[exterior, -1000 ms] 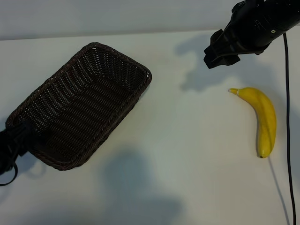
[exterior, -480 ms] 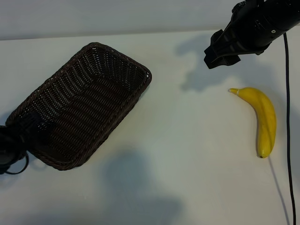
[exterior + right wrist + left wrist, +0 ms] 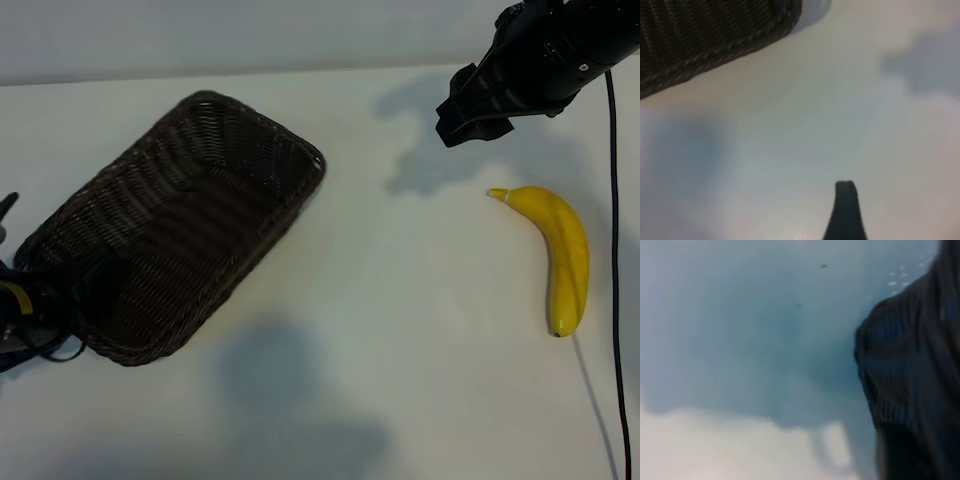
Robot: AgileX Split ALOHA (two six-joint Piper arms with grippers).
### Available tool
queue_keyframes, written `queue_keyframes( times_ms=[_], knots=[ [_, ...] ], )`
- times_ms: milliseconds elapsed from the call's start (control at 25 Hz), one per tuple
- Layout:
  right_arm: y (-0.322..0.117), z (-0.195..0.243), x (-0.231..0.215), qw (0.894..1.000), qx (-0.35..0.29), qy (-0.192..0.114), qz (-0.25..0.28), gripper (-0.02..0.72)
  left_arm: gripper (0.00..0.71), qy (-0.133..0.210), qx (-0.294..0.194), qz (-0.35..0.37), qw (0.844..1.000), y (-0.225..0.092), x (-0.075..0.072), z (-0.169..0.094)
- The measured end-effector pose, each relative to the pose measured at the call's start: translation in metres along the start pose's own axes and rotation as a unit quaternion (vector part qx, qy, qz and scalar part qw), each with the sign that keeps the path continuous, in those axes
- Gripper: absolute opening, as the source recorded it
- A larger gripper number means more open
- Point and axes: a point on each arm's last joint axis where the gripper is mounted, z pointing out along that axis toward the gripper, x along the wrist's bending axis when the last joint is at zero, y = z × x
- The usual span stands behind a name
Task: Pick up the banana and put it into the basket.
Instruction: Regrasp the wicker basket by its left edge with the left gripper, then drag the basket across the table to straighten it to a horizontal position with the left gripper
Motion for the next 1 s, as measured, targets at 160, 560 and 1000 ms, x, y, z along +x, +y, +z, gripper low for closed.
queue_keyframes(
  times_ms=[160, 560, 1000],
  knots=[
    [0.000, 0.000, 0.000, 1.000, 0.000, 0.000, 0.000, 0.560, 0.156, -0.019, -0.007, 0.013, 1.000, 0.001, -0.004, 0.005],
    [0.000, 0.000, 0.000, 1.000, 0.000, 0.000, 0.000, 0.560, 0.156, -0.026, -0.011, 0.036, 0.999, 0.002, -0.005, 0.005],
    [0.000, 0.000, 0.000, 1.000, 0.000, 0.000, 0.000, 0.560, 0.155, -0.012, -0.007, 0.148, 0.989, 0.032, -0.041, -0.009]
  ],
)
